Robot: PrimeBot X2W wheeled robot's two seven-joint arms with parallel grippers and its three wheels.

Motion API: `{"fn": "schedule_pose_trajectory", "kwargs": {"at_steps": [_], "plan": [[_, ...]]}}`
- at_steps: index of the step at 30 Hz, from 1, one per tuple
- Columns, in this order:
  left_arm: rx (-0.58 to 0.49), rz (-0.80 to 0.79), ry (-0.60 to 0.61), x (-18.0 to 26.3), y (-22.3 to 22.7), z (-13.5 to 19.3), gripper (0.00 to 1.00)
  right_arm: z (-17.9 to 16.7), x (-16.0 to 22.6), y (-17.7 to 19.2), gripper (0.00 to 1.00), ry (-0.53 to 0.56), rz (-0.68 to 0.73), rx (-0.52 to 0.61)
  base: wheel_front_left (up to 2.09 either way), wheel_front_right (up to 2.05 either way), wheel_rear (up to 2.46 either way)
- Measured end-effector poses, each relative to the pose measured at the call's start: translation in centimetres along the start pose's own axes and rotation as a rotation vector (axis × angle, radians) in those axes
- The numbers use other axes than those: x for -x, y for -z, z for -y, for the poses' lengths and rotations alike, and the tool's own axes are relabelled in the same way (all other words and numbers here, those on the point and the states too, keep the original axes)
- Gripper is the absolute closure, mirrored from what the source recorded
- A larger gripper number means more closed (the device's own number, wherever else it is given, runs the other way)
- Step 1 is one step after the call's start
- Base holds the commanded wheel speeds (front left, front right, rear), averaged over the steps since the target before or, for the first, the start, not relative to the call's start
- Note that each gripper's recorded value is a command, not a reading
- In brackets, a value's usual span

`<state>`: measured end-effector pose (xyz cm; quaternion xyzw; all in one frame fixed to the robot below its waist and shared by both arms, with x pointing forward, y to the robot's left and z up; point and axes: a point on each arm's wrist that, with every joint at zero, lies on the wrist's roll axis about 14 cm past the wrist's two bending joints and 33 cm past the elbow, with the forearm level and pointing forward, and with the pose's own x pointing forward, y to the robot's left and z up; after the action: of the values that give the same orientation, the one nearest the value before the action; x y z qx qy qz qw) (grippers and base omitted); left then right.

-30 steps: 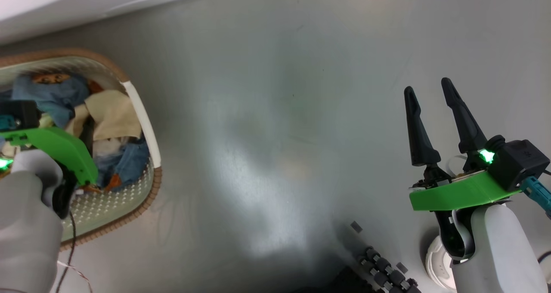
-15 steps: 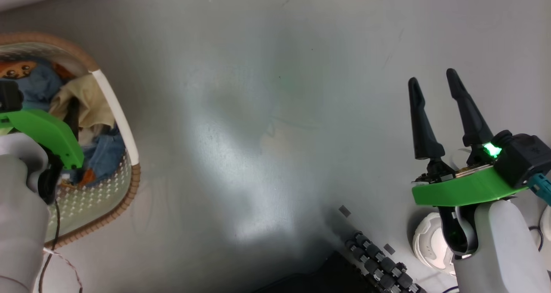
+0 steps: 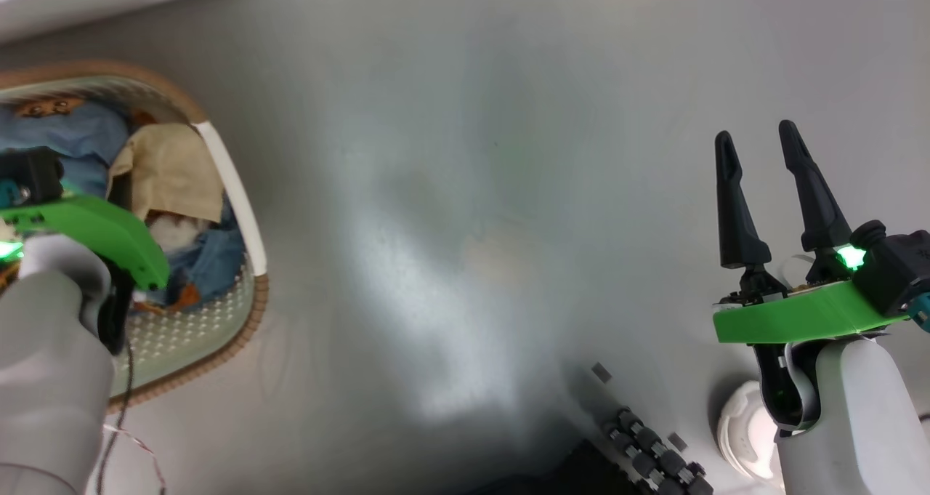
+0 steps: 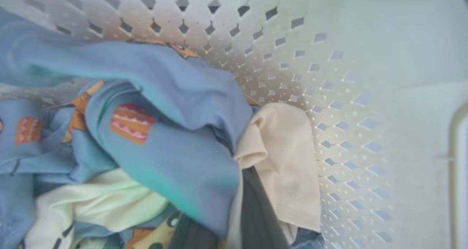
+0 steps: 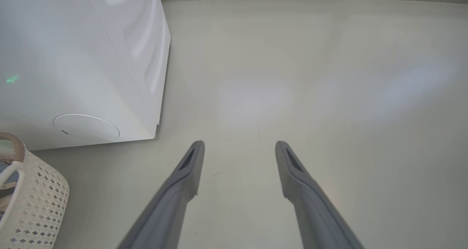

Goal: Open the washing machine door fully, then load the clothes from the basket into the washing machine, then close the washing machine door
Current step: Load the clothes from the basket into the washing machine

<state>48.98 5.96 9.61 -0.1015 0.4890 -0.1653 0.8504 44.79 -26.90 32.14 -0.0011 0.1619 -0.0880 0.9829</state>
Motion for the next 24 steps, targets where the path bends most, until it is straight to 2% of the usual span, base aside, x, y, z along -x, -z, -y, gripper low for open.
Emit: {"fn": "schedule_pose_trajectory", "kwargs": {"at_steps": [7, 14, 24], "plan": [[0.033, 0.129, -0.034, 4.2, -1.7, -0.6, 1.00, -0.7, 0.1, -2.5, 0.00, -0.018, 0.065, -0.013, 0.00, 0.00, 0.00], [0.090, 0.284, -0.036, 9.1, -4.8, 0.5, 1.00, -1.8, 1.6, -4.1, 0.00, -0.049, 0.093, -0.025, 0.00, 0.00, 0.00], [0.072, 0.472, -0.102, 18.8, -5.3, 2.0, 1.00, -3.6, 5.3, -6.6, 0.00, -0.105, 0.138, -0.047, 0.00, 0.00, 0.00]]}}
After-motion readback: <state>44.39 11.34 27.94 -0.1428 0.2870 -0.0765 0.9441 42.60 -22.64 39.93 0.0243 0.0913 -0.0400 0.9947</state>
